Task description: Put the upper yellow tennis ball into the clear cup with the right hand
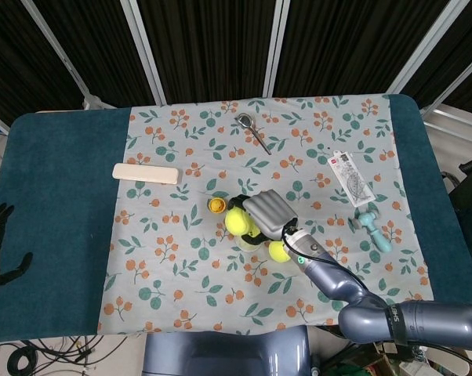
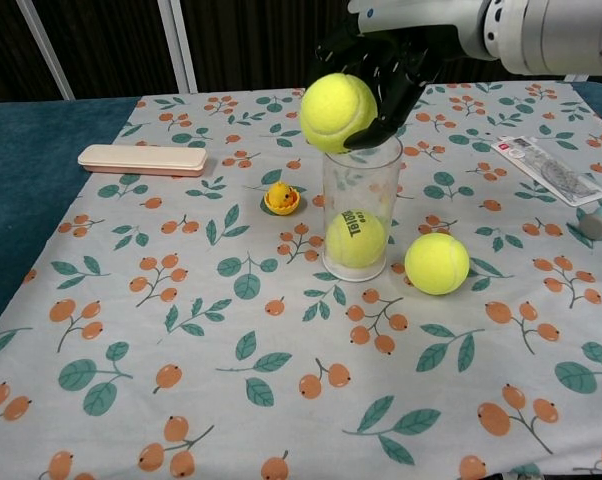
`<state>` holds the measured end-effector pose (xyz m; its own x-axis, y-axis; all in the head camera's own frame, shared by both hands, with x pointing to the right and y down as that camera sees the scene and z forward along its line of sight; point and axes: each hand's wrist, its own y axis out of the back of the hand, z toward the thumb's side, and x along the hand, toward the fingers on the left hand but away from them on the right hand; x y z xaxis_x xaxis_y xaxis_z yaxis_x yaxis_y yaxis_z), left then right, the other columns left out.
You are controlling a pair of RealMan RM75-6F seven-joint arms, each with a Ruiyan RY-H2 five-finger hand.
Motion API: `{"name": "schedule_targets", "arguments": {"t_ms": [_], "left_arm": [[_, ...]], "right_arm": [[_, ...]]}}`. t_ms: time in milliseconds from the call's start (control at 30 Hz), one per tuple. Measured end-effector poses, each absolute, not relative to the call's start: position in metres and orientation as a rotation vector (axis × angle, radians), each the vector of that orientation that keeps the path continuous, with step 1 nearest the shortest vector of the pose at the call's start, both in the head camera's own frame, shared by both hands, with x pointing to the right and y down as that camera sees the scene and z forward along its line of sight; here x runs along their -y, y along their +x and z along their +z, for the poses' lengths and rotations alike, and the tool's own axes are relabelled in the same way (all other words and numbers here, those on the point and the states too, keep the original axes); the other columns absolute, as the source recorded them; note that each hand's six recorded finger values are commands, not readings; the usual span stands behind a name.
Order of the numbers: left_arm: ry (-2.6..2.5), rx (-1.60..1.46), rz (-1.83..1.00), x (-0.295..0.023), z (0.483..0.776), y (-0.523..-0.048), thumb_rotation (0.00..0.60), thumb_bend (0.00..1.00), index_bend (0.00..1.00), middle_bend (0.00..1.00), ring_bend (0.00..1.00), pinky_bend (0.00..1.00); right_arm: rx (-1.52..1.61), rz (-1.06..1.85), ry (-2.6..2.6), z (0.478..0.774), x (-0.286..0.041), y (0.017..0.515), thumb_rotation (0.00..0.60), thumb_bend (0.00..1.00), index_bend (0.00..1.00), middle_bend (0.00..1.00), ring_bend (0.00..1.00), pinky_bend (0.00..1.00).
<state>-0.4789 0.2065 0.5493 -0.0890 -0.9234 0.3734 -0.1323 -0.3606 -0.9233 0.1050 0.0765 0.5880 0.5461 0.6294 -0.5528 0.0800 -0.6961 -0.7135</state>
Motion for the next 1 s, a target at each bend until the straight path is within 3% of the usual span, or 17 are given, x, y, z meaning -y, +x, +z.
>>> {"name": "schedule_targets", "arguments": {"t_ms": [167,300,433,700,1000], "left_arm": [[-1.52,-1.175,-1.519,-0.207,0.55,-0.479,0.6,0.3,0.04,0.03,0.0,0.0],[-1.517,-1.175,-1.521,-0.207,0.55,-0.479,0.6,0.3,0.04,0.03,0.0,0.0],[-1.515,-1.172,-1.524,-0.207,0.55,-0.479,0.6,0.3,0.04,0.03,0.0,0.0],[-1.512,-1.172,-1.525,-0.207,0.55,-0.48,0.6,0.3,0.04,0.03,0.0,0.0],[-1.503,-1.173,-1.519,-0.207,0.548,-0.478,0.6,0.3,0.04,0.03,0.0,0.0]], "right_arm": [[0.55,1.124,-2.14,0.588,-0.078,0.109,0.6,0.15,0.11,0.1,0.21,0.33],[0.54,1.132,-2.14,0.587,-0.079,0.11,0.6,0.15,0.08,0.02,0.17,0.32],[0.539,1.135,-2.152,0.584,-0.081,0.111,0.6,0.15,0.02,0.0,0.16,0.32],[0.644,1.103,-2.093,0.559,-0.07,0.127,0.6,0.15,0.01,0.0,0.16,0.31],[0.861,1.116,-1.788,0.509,-0.082,0.219,0.6,0.15,0.01,0.0,0.14,0.25]]}}
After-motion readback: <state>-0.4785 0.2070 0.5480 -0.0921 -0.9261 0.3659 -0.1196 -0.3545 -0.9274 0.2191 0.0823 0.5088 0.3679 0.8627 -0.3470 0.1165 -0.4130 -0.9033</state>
